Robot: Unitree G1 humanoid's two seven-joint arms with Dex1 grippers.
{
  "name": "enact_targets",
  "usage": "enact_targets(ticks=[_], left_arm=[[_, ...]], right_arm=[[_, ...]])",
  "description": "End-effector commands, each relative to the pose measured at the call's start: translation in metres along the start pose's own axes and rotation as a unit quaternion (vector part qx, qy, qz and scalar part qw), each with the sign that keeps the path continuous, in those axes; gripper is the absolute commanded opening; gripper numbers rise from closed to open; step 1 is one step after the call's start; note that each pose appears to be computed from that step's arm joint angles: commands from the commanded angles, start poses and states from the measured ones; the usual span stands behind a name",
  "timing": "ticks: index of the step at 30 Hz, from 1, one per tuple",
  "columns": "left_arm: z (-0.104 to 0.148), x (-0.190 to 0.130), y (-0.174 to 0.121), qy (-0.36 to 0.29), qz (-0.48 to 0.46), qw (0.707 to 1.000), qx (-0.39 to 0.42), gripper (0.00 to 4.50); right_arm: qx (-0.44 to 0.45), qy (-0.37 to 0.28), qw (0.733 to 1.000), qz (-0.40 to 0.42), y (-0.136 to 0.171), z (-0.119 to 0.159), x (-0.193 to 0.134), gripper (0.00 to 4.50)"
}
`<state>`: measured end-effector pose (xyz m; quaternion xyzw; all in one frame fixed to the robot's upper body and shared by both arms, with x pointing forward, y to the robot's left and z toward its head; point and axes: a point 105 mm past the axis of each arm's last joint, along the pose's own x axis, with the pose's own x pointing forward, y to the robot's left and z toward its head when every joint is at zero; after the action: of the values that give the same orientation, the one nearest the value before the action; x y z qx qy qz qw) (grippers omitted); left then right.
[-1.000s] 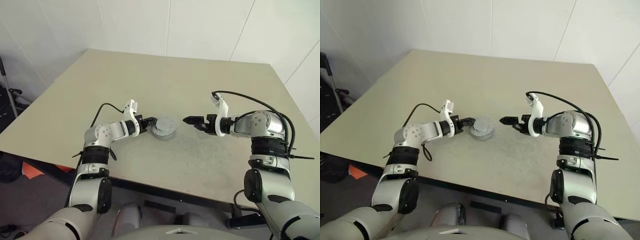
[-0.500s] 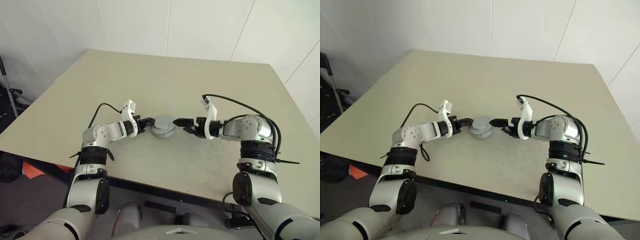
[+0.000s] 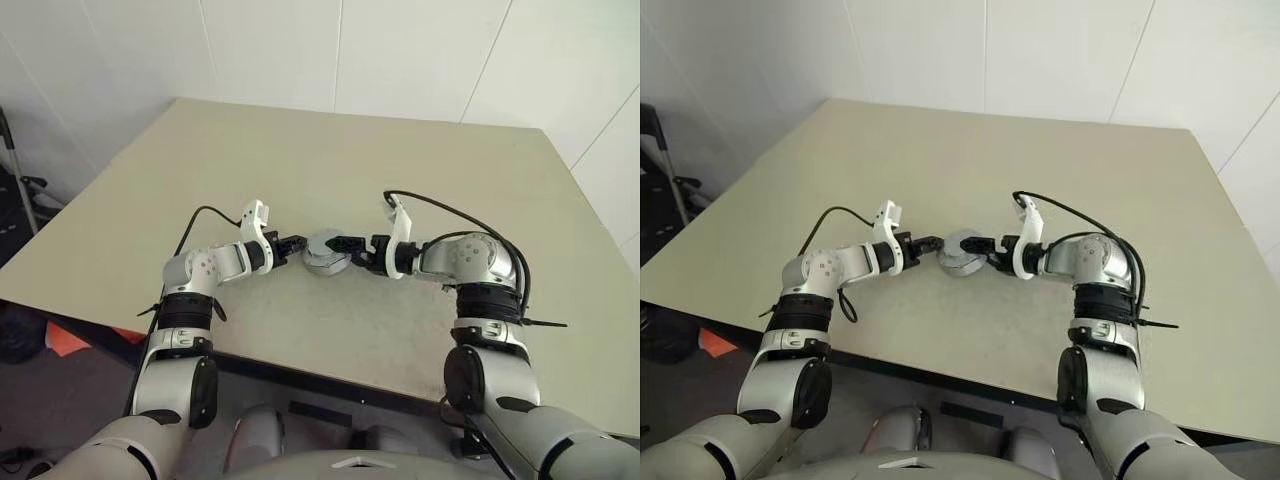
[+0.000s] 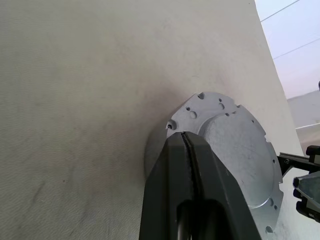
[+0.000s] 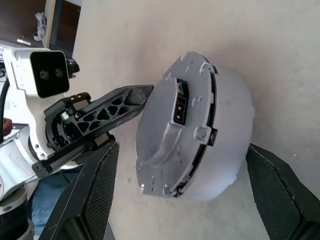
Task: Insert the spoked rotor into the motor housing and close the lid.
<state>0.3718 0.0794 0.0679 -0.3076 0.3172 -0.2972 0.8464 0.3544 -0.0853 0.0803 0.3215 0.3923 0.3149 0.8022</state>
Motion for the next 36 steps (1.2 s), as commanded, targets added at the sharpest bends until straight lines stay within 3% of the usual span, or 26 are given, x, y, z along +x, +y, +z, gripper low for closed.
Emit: enact_targets(ticks=[1,4,12,28,36], left_arm=[[-0.012,0.000,0.011,0.022,0.024,0.999,-0.005,0.00],[-0.012,0.000,0.011,0.022,0.025,0.999,-0.005,0.00],[-0.012,0.000,0.012,0.021,0.029,0.999,-0.004,0.00],[-0.011,0.000,0.015,0.019,0.034,0.999,-0.003,0.00],[0.006,-0.011,0.023,-0.020,0.042,0.999,-0.005,0.00]], right_arm=[[-0.003,-0.031,0.999,0.016,0.010,0.014,0.003,4.47],[0.013,-0.042,0.999,0.026,0.013,0.017,0.009,4.30],[0.026,-0.054,0.997,0.047,0.021,0.024,0.009,2.06],[0.033,-0.059,0.997,0.040,0.019,0.026,0.007,2.04],[0.071,-0.076,0.994,0.039,0.013,0.032,0.009,2.04]])
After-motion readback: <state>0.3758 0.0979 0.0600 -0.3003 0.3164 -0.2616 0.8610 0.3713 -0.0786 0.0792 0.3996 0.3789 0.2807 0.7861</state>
